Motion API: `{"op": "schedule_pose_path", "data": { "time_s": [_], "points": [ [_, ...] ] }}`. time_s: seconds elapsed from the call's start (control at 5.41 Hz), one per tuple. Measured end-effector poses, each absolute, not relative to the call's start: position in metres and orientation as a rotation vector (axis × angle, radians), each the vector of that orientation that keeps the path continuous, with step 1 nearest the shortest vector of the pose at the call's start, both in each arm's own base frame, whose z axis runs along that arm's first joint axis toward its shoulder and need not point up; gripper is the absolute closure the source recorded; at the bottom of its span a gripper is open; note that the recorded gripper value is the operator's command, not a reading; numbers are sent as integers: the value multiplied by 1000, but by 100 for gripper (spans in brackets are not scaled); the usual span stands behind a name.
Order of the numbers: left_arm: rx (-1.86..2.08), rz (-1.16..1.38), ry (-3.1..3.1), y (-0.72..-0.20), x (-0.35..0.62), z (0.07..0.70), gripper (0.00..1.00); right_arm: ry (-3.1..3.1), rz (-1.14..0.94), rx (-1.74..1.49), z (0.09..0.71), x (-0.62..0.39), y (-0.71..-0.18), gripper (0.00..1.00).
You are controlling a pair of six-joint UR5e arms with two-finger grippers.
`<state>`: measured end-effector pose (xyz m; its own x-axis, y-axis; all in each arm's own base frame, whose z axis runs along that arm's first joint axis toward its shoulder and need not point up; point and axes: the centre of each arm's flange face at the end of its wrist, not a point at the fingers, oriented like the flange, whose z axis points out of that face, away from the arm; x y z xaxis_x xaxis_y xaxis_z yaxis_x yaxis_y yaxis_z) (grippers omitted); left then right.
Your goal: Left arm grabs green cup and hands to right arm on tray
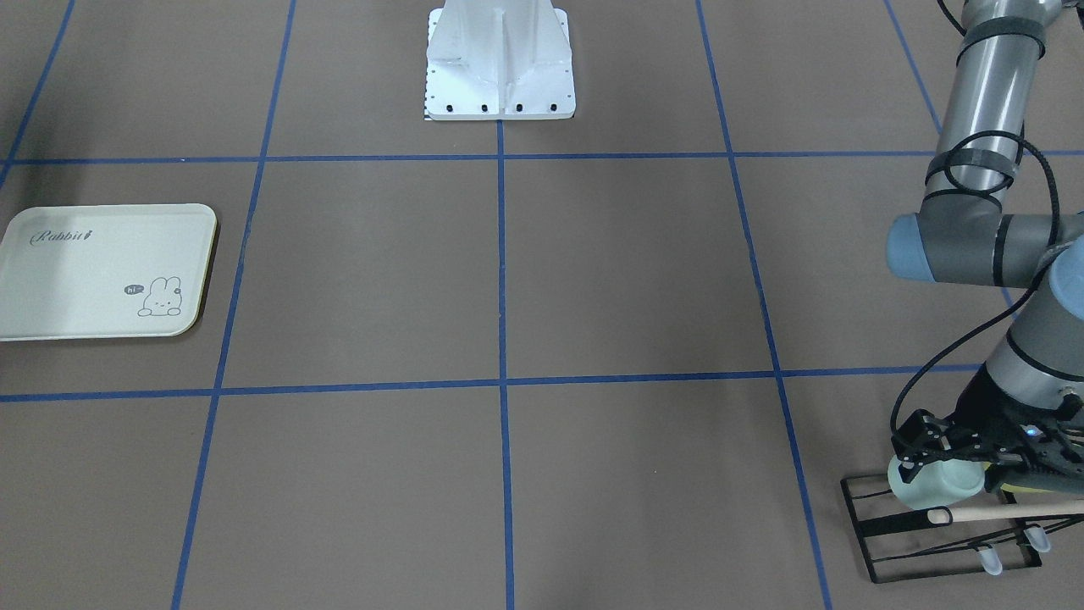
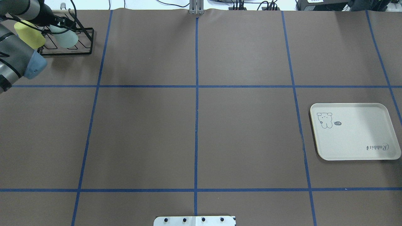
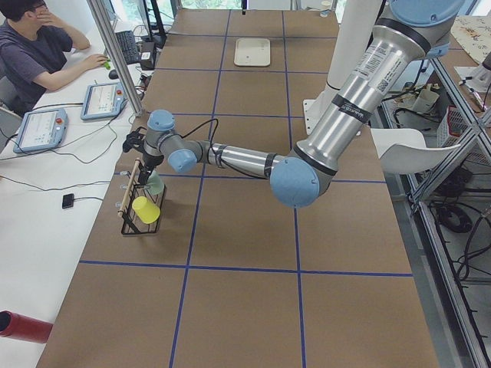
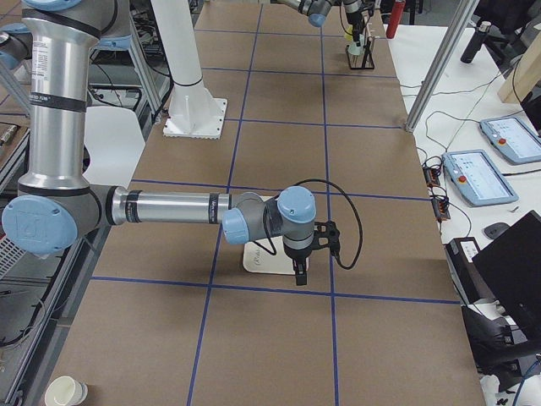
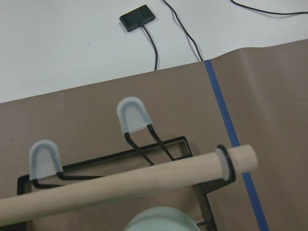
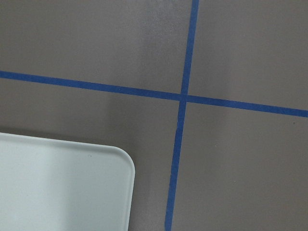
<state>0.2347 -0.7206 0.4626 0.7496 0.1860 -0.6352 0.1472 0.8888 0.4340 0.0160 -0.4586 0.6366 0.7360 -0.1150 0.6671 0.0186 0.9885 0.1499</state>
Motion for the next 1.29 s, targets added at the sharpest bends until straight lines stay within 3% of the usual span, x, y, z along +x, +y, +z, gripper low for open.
{"op": "schedule_pose_path", "data": {
  "time_s": [0.74,0.92,1.29],
  "points": [
    [491,32,732,-718,234,463,3,-741,-73,136,637,16,-459,0],
    [490,32,732,-718,234,464,16,-741,-73,135,637,16,-459,0],
    [488,31,731,-717,233,466,18,-741,-73,135,637,16,-459,0]
  ]
}}
